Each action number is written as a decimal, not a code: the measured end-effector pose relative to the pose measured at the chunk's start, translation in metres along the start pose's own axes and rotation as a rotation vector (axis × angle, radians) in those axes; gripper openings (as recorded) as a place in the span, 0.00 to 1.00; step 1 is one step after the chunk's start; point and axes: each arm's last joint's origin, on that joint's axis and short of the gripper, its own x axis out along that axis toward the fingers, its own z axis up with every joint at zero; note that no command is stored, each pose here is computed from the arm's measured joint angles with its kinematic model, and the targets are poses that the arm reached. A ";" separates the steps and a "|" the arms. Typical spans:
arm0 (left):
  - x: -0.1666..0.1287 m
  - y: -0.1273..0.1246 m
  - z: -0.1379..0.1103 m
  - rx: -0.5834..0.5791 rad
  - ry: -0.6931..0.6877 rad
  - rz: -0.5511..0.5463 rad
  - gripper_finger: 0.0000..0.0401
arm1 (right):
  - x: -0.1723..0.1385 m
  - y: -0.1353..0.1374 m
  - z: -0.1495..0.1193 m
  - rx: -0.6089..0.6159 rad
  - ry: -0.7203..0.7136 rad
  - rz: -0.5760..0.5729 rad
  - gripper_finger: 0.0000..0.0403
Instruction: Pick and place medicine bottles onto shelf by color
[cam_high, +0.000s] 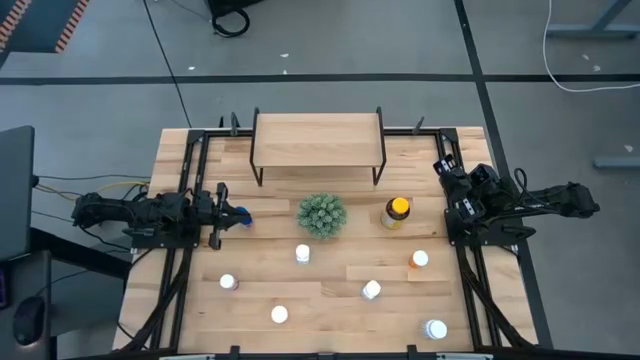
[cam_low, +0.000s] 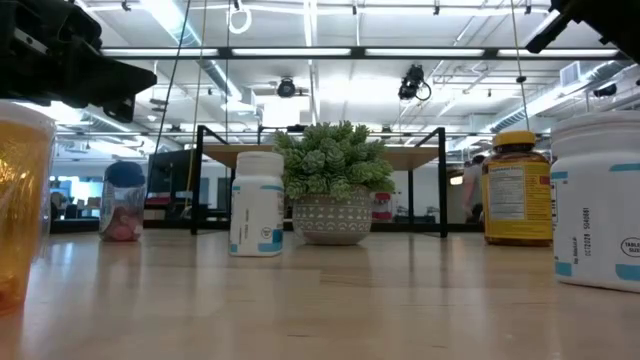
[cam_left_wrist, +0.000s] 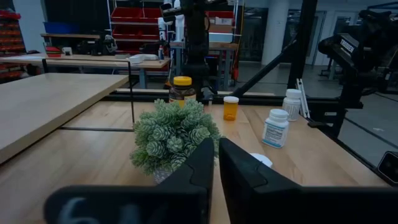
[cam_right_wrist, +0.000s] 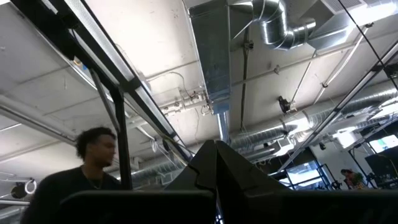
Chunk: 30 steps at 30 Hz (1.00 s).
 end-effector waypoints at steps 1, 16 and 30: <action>0.000 0.000 0.000 0.000 0.000 0.000 0.07 | 0.000 0.000 0.000 0.000 0.000 0.000 0.01; 0.000 0.000 0.000 0.000 0.000 0.000 0.09 | 0.000 0.000 0.000 0.000 0.000 0.000 0.01; 0.000 0.000 0.001 -0.055 -0.011 0.003 0.09 | 0.000 0.000 0.000 0.000 0.000 0.000 0.01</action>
